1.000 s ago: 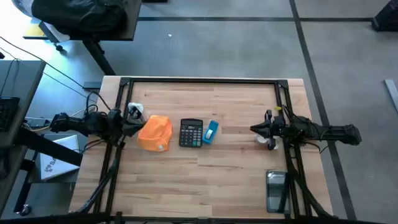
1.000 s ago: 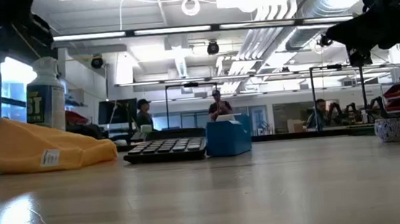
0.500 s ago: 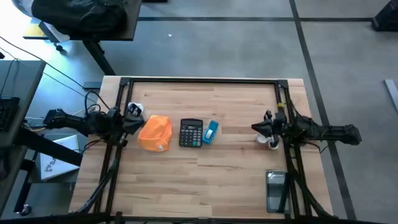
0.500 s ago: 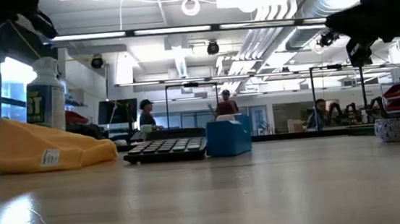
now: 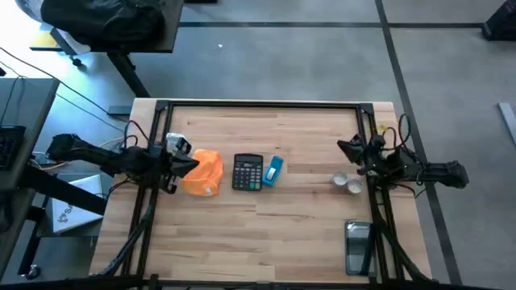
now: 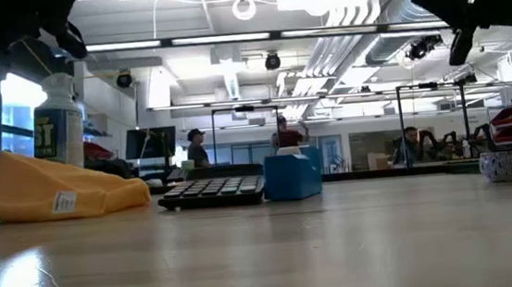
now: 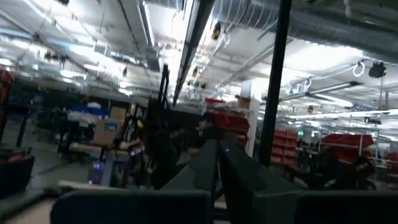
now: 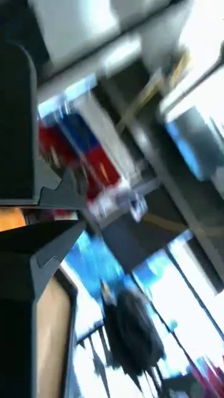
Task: Apply microfiber cloth
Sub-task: Wipe the tablet with the orange microfiber cloth
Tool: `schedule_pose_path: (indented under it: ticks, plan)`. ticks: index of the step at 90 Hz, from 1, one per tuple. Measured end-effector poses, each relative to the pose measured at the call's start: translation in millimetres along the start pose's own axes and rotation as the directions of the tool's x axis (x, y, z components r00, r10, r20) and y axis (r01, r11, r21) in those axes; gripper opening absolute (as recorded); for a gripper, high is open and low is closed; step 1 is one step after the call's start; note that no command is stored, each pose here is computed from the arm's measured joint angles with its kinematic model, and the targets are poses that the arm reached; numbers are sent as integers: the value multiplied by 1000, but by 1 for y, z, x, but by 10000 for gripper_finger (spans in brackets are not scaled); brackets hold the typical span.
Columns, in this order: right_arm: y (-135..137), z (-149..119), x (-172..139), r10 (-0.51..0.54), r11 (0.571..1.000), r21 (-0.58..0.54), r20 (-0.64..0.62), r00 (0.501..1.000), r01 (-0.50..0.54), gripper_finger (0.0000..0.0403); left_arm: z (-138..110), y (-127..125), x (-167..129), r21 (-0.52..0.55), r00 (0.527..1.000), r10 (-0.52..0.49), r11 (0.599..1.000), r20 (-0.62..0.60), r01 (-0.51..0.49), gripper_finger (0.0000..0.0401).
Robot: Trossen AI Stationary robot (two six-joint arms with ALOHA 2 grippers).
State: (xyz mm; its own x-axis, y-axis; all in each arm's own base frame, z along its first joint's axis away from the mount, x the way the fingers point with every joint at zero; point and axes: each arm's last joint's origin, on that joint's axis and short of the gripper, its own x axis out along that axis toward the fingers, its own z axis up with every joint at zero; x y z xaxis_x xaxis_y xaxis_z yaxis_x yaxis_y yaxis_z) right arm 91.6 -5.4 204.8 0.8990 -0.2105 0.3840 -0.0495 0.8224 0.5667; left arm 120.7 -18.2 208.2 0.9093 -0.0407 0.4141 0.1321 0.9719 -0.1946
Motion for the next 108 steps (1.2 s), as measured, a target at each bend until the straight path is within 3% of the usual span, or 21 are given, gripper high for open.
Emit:
schedule_pose_path:
  ticks: [7,15,28,44,59,70,88,100,108]
  plan:
    - [3,-1,2,55,993,105,-16,998,-53,9,-3,1,1,-9,1000,17,1000,-18,-17,0]
    - [5,-5,5,56,985,168,-58,997,-45,9,-5,1,2,-6,999,30,1000,-34,-30,0]
    - [15,-7,19,7,980,197,-134,991,20,9,-6,1,2,17,999,33,999,-40,-32,0]
    - [41,-4,47,43,979,201,-245,969,8,9,-6,3,2,48,996,89,995,-31,-87,0]
    - [69,-2,73,16,967,234,-441,897,98,9,-6,3,2,49,996,81,996,-31,-80,0]
    - [86,-1,85,-84,947,191,-625,776,257,9,-4,1,3,46,999,30,999,-31,-29,0]
    - [106,-11,92,-269,847,29,-838,474,531,9,5,-4,14,87,999,-46,995,-26,49,0]
    - [118,-34,88,-281,776,-54,-922,267,629,9,0,-4,19,122,996,-43,991,-72,52,0]
    - [126,-49,87,-244,750,-82,-957,159,656,9,-5,-3,22,130,995,-15,991,-100,28,0]
